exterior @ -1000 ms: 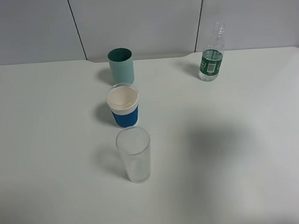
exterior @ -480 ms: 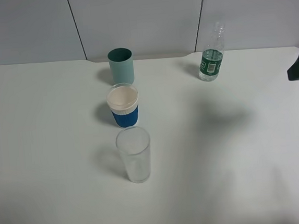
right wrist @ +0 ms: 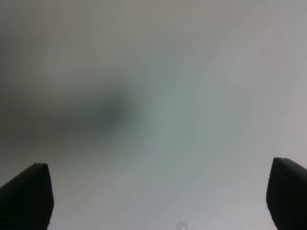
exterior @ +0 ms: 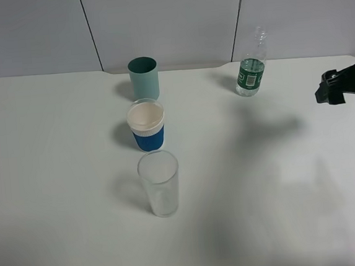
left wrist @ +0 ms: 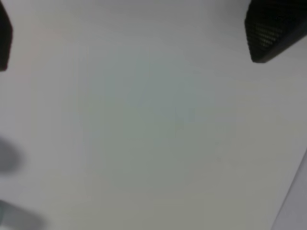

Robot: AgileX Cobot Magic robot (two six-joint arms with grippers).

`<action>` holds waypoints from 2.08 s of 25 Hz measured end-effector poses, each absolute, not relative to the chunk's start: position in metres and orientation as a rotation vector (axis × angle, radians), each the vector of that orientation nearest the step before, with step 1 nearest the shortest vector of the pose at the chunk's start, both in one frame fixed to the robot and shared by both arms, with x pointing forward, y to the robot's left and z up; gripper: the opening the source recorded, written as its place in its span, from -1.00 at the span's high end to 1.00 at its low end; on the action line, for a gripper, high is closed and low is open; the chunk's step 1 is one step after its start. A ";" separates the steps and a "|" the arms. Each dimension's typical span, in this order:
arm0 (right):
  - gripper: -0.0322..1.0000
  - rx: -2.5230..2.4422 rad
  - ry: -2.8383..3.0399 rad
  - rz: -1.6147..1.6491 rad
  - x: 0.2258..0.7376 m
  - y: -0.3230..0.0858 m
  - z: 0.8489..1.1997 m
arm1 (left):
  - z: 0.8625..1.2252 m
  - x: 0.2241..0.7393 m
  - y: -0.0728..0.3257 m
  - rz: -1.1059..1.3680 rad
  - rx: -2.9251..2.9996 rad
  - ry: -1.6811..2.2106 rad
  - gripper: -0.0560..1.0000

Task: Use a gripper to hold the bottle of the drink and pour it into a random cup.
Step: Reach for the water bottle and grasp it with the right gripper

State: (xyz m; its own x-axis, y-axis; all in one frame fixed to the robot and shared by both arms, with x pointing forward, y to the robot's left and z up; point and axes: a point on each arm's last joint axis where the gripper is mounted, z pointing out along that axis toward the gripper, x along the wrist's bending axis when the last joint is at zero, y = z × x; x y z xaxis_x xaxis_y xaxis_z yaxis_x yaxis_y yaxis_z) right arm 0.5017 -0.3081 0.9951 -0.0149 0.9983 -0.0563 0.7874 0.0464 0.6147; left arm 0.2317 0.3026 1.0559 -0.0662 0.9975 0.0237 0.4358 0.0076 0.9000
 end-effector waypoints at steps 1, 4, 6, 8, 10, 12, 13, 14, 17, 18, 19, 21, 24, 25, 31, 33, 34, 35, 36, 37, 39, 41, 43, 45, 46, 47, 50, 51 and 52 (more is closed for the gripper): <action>-0.76 1.776 1.861 0.581 0.506 -0.307 0.990 | 1.056 0.232 0.303 1.020 1.507 1.587 -0.96; -0.76 1.736 1.887 0.582 0.517 -0.302 0.976 | 1.056 0.232 0.303 1.020 1.507 1.587 -0.96; -0.76 1.719 1.900 0.581 0.524 -0.301 0.965 | 1.056 0.232 0.303 1.020 1.507 1.587 -0.96; -0.76 1.704 1.909 0.581 0.531 -0.300 0.954 | 1.056 0.232 0.303 1.019 1.507 1.586 -0.96; -0.76 1.701 1.900 0.596 0.537 -0.299 0.945 | 1.056 0.232 0.303 1.019 1.507 1.586 -0.96; -0.76 1.695 1.897 0.615 0.542 -0.298 0.936 | 1.056 0.232 0.303 1.019 1.507 1.586 -0.96; -0.76 1.684 1.895 0.633 0.545 -0.297 0.932 | 1.056 0.232 0.303 1.019 1.507 1.586 -0.96; -0.76 1.665 1.891 0.663 0.548 -0.296 0.930 | 1.056 0.232 0.303 1.019 1.507 1.586 -0.96; -0.76 1.608 1.898 0.755 0.556 -0.291 0.921 | 1.056 0.232 0.303 1.019 1.507 1.586 -0.96; -0.76 1.584 1.906 0.783 0.557 -0.289 0.919 | 1.056 0.232 0.303 1.019 1.507 1.586 -0.96; -0.76 1.557 1.914 0.815 0.560 -0.287 0.916 | 1.056 0.232 0.303 1.019 1.507 1.586 -0.96; -0.76 1.511 1.929 0.867 0.563 -0.283 0.912 | 1.056 0.232 0.303 1.019 1.507 1.586 -0.96; -0.76 1.499 1.939 0.904 0.565 -0.280 0.904 | 1.056 0.232 0.303 1.019 1.507 1.586 -0.96; -0.76 1.494 1.943 0.910 0.566 -0.280 0.902 | 1.056 0.232 0.303 1.019 1.507 1.586 -0.96; -0.76 1.403 1.965 0.913 0.571 -0.279 0.902 | 1.056 0.232 0.303 1.019 1.507 1.586 -0.96; -0.76 1.389 1.959 0.917 0.574 -0.279 0.905 | 1.056 0.232 0.303 1.019 1.507 1.586 -0.96; -0.76 1.379 1.952 0.930 0.575 -0.278 0.907 | 1.056 0.232 0.303 1.019 1.507 1.586 -0.96; -0.76 1.368 1.941 0.945 0.577 -0.278 0.909 | 1.056 0.232 0.303 1.019 1.507 1.586 -0.96; -0.76 1.362 1.929 0.958 0.579 -0.279 0.910 | 1.056 0.232 0.303 1.019 1.507 1.586 -0.96; -0.76 1.366 1.911 0.970 0.580 -0.281 0.912 | 1.056 0.232 0.303 1.019 1.507 1.586 -0.96; -0.76 1.377 1.864 1.002 0.582 -0.284 0.915 | 1.056 0.232 0.303 1.019 1.507 1.586 -0.96; -0.76 1.377 1.825 1.031 0.584 -0.288 0.916 | 1.056 0.232 0.303 1.019 1.507 1.586 -0.96; -0.76 1.344 1.807 1.060 0.586 -0.288 0.915 | 1.056 0.232 0.303 1.019 1.507 1.586 -0.96; -0.76 1.302 1.810 1.078 0.588 -0.287 0.912 | 1.056 0.232 0.303 1.019 1.507 1.586 -0.96; -0.76 1.277 1.807 1.093 0.589 -0.286 0.911 | 1.056 0.232 0.303 1.019 1.507 1.586 -0.96; -0.76 1.267 1.809 1.095 0.591 -0.285 0.909 | 1.056 0.232 0.303 1.019 1.507 1.586 -0.96; -0.76 1.253 1.811 1.097 0.598 -0.285 0.904 | 1.056 0.232 0.303 1.019 1.507 1.586 -0.96; -0.76 1.251 1.809 1.099 0.601 -0.285 0.904 | 1.056 0.232 0.303 1.019 1.507 1.586 -0.96; -0.76 1.248 1.807 1.102 0.603 -0.285 0.904 | 1.056 0.232 0.303 1.019 1.507 1.586 -0.96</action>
State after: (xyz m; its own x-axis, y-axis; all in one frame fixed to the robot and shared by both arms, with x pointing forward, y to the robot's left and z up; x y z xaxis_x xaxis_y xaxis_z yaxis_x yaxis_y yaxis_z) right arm 0.6030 -0.2852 0.9037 -0.3165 0.9466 -0.0613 0.3790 0.1854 0.9066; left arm 0.2317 0.3026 1.0559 -0.0657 0.9976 0.0229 0.4358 0.0080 0.9000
